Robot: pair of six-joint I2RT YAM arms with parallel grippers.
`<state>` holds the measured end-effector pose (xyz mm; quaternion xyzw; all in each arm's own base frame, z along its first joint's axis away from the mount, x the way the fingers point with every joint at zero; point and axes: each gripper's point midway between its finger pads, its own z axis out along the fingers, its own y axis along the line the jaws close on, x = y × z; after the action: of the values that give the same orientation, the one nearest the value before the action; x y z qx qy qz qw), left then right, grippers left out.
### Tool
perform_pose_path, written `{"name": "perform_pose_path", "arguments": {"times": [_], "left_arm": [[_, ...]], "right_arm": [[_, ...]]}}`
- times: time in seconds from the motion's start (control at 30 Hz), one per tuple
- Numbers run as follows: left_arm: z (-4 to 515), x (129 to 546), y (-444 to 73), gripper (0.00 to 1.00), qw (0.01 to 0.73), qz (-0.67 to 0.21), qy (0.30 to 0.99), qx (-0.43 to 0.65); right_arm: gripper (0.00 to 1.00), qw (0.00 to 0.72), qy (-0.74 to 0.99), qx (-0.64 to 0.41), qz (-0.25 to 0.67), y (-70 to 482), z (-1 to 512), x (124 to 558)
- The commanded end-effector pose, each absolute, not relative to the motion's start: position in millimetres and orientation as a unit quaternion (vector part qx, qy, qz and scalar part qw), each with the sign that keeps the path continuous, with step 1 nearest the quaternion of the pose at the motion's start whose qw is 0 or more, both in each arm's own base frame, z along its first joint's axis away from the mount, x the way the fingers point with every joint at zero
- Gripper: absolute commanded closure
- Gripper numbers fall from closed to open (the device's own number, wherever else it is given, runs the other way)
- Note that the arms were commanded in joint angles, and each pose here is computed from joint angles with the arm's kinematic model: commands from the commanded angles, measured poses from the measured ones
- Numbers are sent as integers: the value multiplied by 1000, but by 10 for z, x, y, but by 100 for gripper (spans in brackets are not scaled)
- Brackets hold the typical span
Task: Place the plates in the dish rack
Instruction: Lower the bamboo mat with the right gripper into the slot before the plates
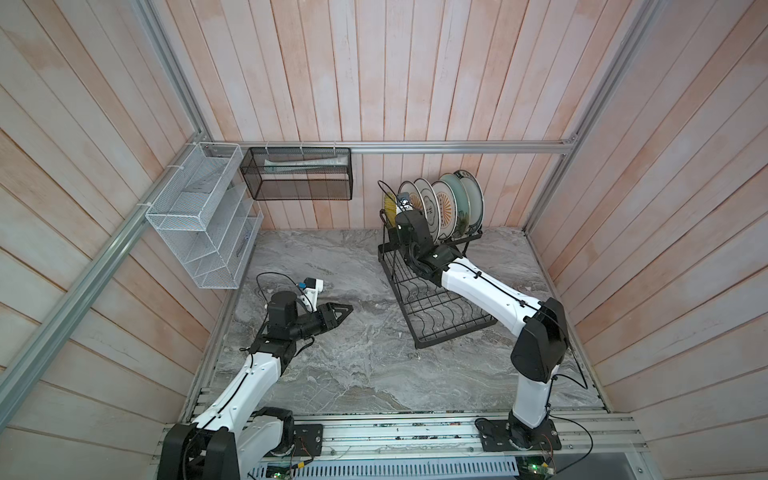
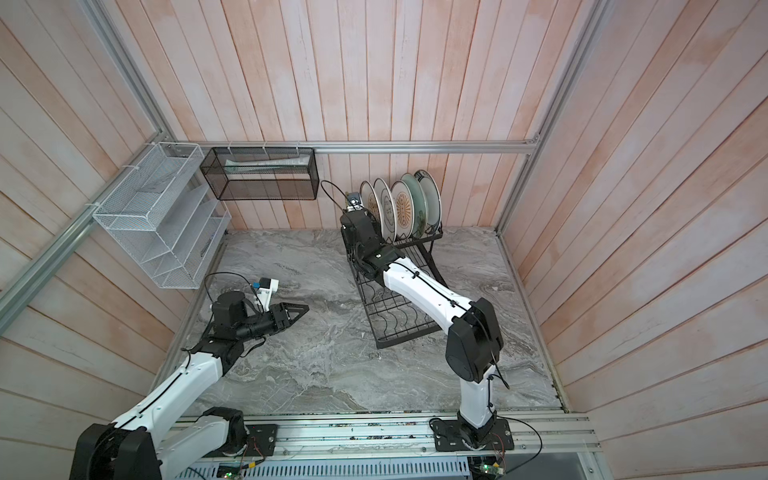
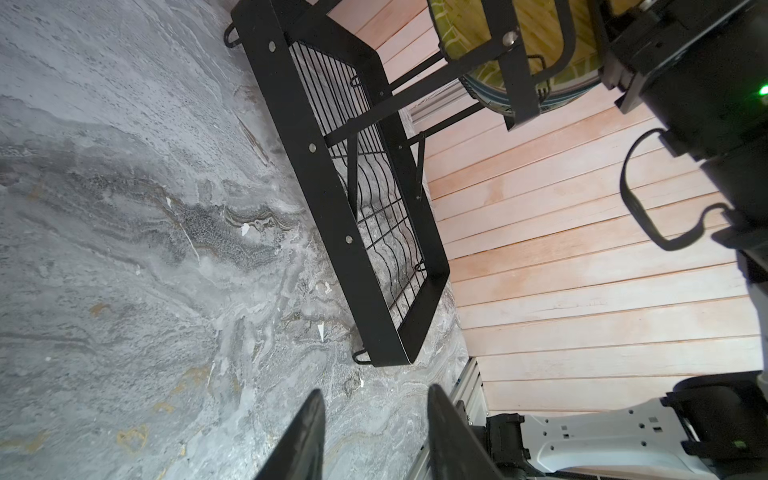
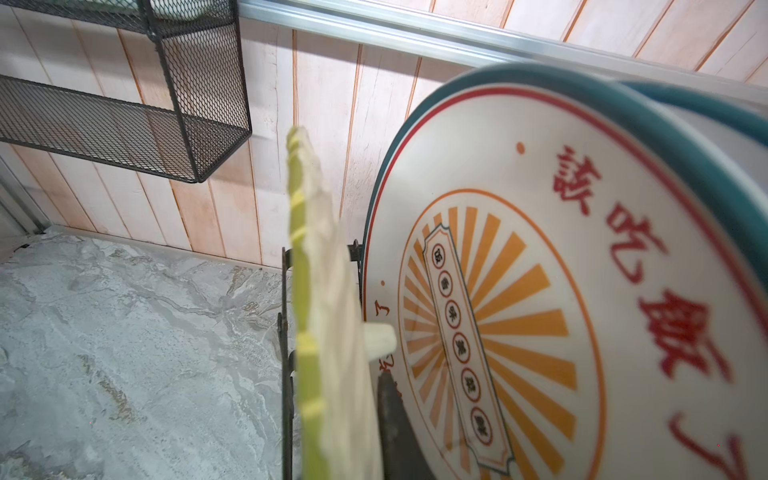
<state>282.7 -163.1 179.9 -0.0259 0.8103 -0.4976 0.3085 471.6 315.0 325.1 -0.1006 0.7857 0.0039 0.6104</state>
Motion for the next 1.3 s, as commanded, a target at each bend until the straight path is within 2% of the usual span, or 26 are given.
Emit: {"name": "perform_pose_path", "arguments": {"times": [0.0,0.2,0.33,0.93,1.27], "left_arm": [[1788,2781,-1658,58,306,-504,808,-18],[1791,2783,-1658,58,307,-503,807,-17],[1789,2790,-1659,58,307,-503,808,-17],[1821,2850,-1681,57,307,-510,803,-15],[1875,2874,-1688,57,310,-513,800,-13]], "right_arm": [[76,623,778,-85,10,3136,3391,4758],[58,626,775,-85,10,3124,3426,4744],[52,629,773,-85,11,3110,3473,4730],[45,659,747,-88,24,3019,3880,4573],[44,683,722,-98,52,2985,4237,4301]]}}
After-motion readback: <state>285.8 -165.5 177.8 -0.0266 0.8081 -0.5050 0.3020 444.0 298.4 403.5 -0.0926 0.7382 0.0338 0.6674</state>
